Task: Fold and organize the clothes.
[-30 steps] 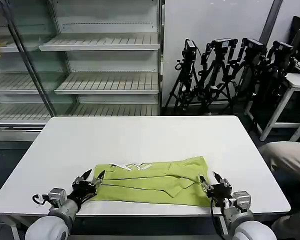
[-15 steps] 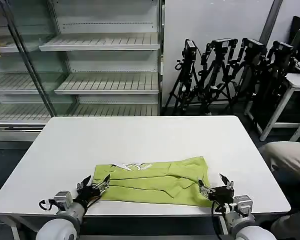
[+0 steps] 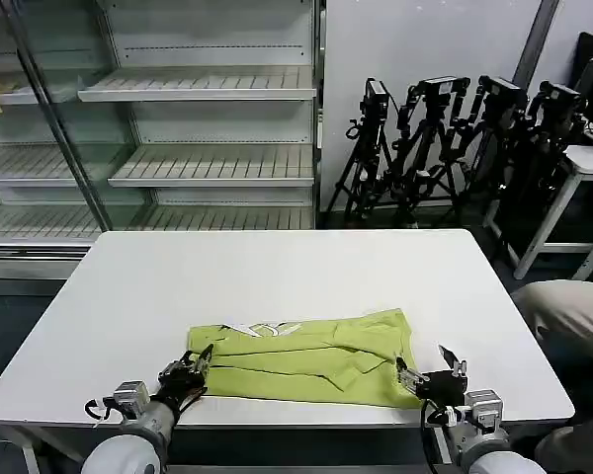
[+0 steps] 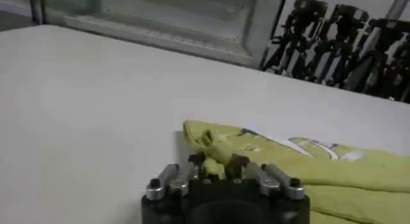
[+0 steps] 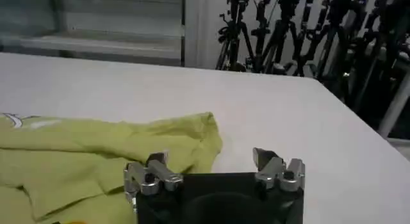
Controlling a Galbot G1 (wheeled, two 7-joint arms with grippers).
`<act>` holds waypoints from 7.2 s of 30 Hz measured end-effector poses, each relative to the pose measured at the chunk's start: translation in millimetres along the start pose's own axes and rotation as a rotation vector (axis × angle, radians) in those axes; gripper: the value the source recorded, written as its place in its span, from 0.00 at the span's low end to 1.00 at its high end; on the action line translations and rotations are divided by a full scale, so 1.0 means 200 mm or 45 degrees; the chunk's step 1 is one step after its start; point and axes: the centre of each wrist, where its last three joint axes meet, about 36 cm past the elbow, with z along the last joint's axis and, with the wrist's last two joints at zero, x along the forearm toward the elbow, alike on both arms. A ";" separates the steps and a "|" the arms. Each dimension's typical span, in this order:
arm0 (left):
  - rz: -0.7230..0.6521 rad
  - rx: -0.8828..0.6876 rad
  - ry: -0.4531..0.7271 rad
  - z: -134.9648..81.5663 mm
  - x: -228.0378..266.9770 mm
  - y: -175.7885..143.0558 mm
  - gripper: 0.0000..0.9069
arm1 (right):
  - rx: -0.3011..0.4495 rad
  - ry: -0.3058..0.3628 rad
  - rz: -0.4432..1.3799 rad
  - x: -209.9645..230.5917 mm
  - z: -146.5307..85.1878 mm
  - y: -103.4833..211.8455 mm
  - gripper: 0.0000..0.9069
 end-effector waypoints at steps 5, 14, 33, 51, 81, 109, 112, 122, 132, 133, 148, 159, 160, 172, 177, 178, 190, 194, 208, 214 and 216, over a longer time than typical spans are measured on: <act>-0.011 -0.074 -0.021 -0.03 0.01 0.03 0.02 | 0.013 -0.005 -0.002 0.00 0.00 0.01 1.00; -0.134 -0.325 -0.086 -0.26 0.09 0.38 0.01 | 0.020 -0.014 -0.005 -0.01 0.00 0.01 1.00; -0.099 -0.755 -0.193 -0.58 0.24 0.45 0.01 | 0.021 -0.009 0.023 0.00 0.03 0.01 1.00; 0.290 -0.558 -0.163 -0.23 0.07 -0.29 0.01 | 0.030 -0.012 0.068 0.01 0.05 -0.03 1.00; 0.200 -0.445 -0.263 -0.28 0.13 -0.30 1.00 | 0.037 -0.014 0.051 -0.02 0.05 -0.02 1.00; -0.051 -0.204 -0.005 -0.12 -0.13 0.11 0.02 | 0.049 -0.017 0.060 0.00 0.05 -0.03 1.00; -0.046 -0.187 0.001 -0.11 -0.13 0.11 0.02 | 0.048 -0.018 0.060 0.00 0.05 -0.03 1.00; -0.058 -0.166 0.005 -0.12 -0.14 0.16 0.02 | 0.048 -0.016 0.050 0.00 0.06 -0.02 1.00; -0.168 -0.390 -0.022 -0.36 -0.06 0.49 0.02 | 0.052 -0.030 0.042 0.00 0.04 -0.02 1.00; -0.185 -0.430 -0.025 -0.40 -0.03 0.55 0.02 | 0.050 -0.030 0.041 0.00 0.04 -0.01 1.00; -0.280 -1.017 -0.086 -1.11 0.32 0.86 0.02 | 0.038 -0.026 0.037 0.00 0.05 0.00 1.00; 0.039 -1.038 -0.054 -0.45 0.23 0.17 0.02 | 0.043 -0.029 0.056 0.02 0.04 -0.01 1.00; 0.056 -1.016 -0.063 -0.41 0.23 0.12 0.02 | 0.044 -0.030 0.056 0.02 0.04 -0.01 1.00; 0.128 -0.511 -0.236 -0.31 0.16 -0.32 0.02 | 0.055 -0.055 0.069 0.02 -0.01 -0.02 1.00; 0.151 -0.297 -0.232 -0.31 0.08 -0.45 0.43 | 0.066 -0.074 0.083 0.02 -0.04 -0.04 1.00; 0.153 -0.263 -0.228 -0.31 0.07 -0.47 0.93 | 0.069 -0.078 0.086 0.02 -0.04 -0.05 1.00; 0.212 0.033 -0.176 -0.32 -0.09 -0.75 1.00 | 0.070 -0.146 0.106 -0.06 -0.10 -0.08 1.00; 0.238 0.101 -0.187 -0.35 -0.12 -0.83 1.00 | 0.074 -0.168 0.107 -0.07 -0.12 -0.08 1.00; 0.111 -0.107 -0.483 -0.41 -0.18 -0.51 1.00 | 0.088 -0.256 0.071 -0.16 -0.15 -0.04 1.00; 0.035 -0.312 -0.628 -0.38 -0.22 -0.16 1.00 | 0.095 -0.338 0.053 -0.22 -0.17 0.01 1.00; 0.017 -0.374 -0.655 -0.36 -0.23 -0.06 1.00 | 0.103 -0.361 0.051 -0.24 -0.18 0.02 1.00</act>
